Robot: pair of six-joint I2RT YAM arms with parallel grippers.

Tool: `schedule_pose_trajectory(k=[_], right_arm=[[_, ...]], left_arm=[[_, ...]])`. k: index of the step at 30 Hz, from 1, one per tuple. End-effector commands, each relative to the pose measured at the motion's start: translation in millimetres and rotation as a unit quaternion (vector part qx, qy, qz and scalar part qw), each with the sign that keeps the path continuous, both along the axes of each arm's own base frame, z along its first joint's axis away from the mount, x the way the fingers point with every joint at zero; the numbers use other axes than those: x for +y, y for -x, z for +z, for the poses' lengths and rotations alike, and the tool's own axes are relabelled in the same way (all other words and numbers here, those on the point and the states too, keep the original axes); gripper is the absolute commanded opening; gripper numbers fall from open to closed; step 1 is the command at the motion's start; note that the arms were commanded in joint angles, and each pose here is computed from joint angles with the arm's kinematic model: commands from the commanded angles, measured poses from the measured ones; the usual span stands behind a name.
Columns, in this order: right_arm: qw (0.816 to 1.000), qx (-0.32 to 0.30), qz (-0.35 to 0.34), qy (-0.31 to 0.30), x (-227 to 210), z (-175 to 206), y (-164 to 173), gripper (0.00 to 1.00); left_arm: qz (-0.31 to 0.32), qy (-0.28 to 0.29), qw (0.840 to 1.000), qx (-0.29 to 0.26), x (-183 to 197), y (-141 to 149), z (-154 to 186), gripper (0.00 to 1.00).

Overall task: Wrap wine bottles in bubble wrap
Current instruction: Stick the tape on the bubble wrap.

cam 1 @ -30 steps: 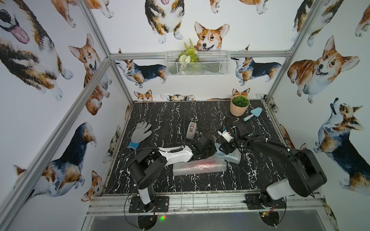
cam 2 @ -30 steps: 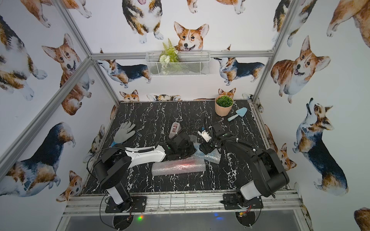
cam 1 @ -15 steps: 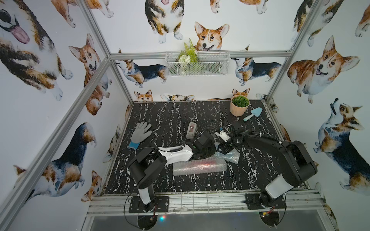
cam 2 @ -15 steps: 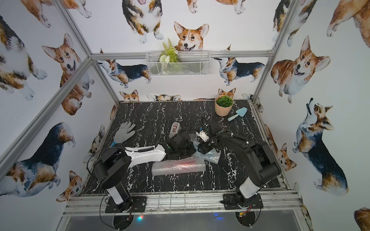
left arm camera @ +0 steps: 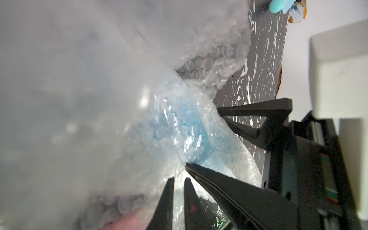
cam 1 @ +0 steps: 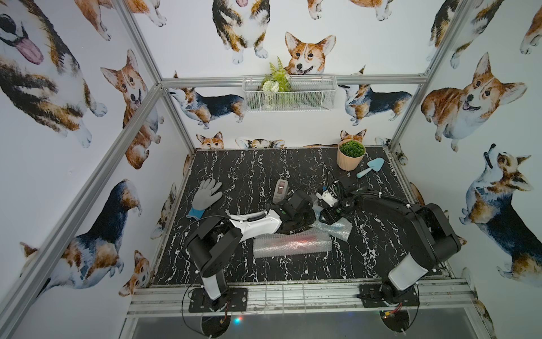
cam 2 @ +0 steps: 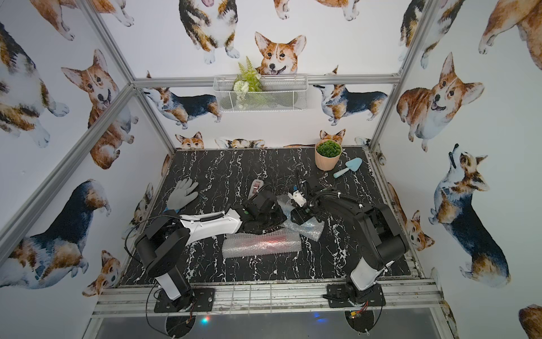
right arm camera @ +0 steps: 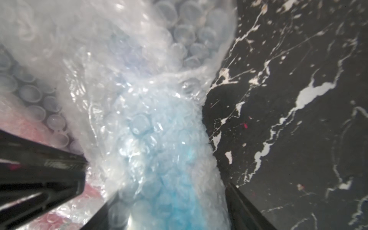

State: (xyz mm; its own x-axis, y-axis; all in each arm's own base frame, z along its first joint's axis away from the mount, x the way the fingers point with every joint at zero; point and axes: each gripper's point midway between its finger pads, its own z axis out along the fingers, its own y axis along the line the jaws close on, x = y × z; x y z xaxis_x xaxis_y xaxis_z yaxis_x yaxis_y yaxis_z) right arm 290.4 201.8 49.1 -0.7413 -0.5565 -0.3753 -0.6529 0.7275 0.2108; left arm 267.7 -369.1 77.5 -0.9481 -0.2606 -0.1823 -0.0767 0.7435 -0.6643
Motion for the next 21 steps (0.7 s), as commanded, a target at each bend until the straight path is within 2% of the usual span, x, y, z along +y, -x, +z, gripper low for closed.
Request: schedule_pose_trajectory(k=[1, 7, 11, 14, 21], right_arm=[[1.000, 0.023, -0.014, 0.012, -7.0, -3.9, 5.5, 0.73], [0.999, 0.038, -0.015, 0.019, -9.3, -9.7, 7.8, 0.72], [0.999, 0.043, -0.021, 0.015, -9.7, -9.9, 5.8, 0.72], [0.998, 0.048, -0.025, 0.012, -10.6, -10.4, 4.8, 0.72], [0.998, 0.055, -0.026, 0.005, -9.6, -10.0, 4.8, 0.71]], left_arm=[[-0.007, -0.018, 1.000, 0.005, 6.6, 1.7, -7.7, 0.16], [-0.018, -0.016, 1.000, 0.013, 2.1, 1.6, -12.7, 0.17], [-0.028, -0.038, 0.999, 0.017, 10.4, 5.5, -20.6, 0.18], [-0.033, -0.057, 0.998, 0.015, 19.6, 5.6, -25.0, 0.24], [-0.039, -0.077, 0.996, -0.006, 33.4, -10.1, -9.0, 0.29]])
